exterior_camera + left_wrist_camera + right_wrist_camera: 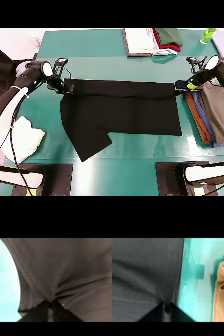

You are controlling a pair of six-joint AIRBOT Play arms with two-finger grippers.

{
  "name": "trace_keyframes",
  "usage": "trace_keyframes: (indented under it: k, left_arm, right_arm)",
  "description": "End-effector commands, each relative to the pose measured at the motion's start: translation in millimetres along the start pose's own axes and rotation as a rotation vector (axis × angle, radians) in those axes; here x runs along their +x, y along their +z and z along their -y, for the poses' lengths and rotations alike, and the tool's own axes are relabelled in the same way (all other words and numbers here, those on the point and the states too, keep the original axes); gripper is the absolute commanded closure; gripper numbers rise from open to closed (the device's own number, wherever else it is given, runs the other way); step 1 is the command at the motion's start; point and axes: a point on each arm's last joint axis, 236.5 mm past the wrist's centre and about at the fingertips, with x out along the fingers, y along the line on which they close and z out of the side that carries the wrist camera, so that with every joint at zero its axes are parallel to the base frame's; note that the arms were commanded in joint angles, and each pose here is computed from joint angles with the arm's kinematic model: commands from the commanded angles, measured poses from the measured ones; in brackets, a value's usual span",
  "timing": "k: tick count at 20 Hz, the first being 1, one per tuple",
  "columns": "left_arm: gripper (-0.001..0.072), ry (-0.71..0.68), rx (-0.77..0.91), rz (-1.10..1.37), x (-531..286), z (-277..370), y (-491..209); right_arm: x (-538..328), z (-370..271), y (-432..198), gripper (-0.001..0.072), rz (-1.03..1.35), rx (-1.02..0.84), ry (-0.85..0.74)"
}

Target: Fold the shirts.

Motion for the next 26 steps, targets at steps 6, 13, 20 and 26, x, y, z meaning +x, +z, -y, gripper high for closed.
trace_keyframes:
  k: [6,13,20,26]
  left_arm:
    - [0.0342,0.005,-0.047,-0.022,-67,2,-28]
    - [0.0343,-0.083,-0.194,-0.112,-66,25,-155]
    - [0.0343,-0.095,-0.222,-0.125,-61,28,-182]
    - [0.0343,-0.098,-0.222,-0.145,-62,29,-186]
  right_arm:
    - [-62,0,-16,0.0332,0.089,-0.030,-0.047]
    - [-14,22,-166,0.0179,-0.160,0.083,-0.045]
    - [25,8,-220,0.0207,-0.238,0.144,0.008]
    - [31,-18,-217,0.0378,-0.225,0.105,0.058]
